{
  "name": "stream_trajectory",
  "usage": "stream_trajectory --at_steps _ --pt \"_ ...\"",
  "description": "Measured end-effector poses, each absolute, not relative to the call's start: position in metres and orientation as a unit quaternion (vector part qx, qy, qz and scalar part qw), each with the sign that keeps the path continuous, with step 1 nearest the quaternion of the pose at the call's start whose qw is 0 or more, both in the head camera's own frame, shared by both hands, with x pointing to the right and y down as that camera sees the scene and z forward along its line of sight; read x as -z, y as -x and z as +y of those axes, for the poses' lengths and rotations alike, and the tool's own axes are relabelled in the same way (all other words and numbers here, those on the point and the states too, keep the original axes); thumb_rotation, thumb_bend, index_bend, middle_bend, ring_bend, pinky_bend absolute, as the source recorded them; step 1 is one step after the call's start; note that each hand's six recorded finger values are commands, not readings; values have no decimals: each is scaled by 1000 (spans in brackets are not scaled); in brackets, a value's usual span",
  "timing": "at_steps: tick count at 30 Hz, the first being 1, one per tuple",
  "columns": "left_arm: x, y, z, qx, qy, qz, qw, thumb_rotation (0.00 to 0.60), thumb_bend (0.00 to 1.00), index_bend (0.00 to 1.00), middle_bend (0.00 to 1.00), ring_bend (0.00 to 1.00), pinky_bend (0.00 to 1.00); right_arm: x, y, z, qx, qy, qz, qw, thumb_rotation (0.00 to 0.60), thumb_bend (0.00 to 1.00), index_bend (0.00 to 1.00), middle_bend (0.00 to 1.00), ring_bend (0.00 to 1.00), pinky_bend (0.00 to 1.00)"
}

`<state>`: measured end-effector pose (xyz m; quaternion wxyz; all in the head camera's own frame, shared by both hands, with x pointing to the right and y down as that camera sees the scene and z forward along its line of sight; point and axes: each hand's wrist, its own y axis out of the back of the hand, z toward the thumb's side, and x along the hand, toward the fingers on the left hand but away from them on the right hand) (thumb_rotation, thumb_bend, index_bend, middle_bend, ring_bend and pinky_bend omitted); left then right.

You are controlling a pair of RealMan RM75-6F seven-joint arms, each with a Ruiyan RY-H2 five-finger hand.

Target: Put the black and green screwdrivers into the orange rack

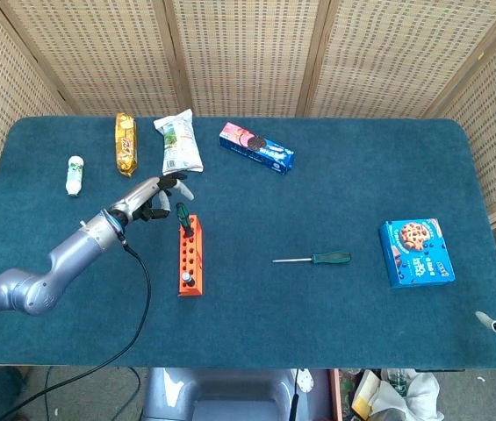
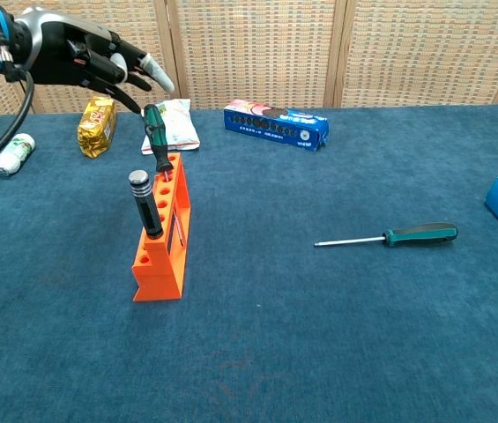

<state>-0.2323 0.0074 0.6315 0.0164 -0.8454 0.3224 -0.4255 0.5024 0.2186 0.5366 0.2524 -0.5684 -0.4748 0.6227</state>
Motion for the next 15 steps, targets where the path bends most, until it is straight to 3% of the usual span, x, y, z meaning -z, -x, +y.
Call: stream_trajectory --at_steps 15 --pt "-633 218 22 400 860 316 -35 600 1000 355 139 125 250 -535 -502 219 -620 570 -476 253 600 0 0 0 0 0"
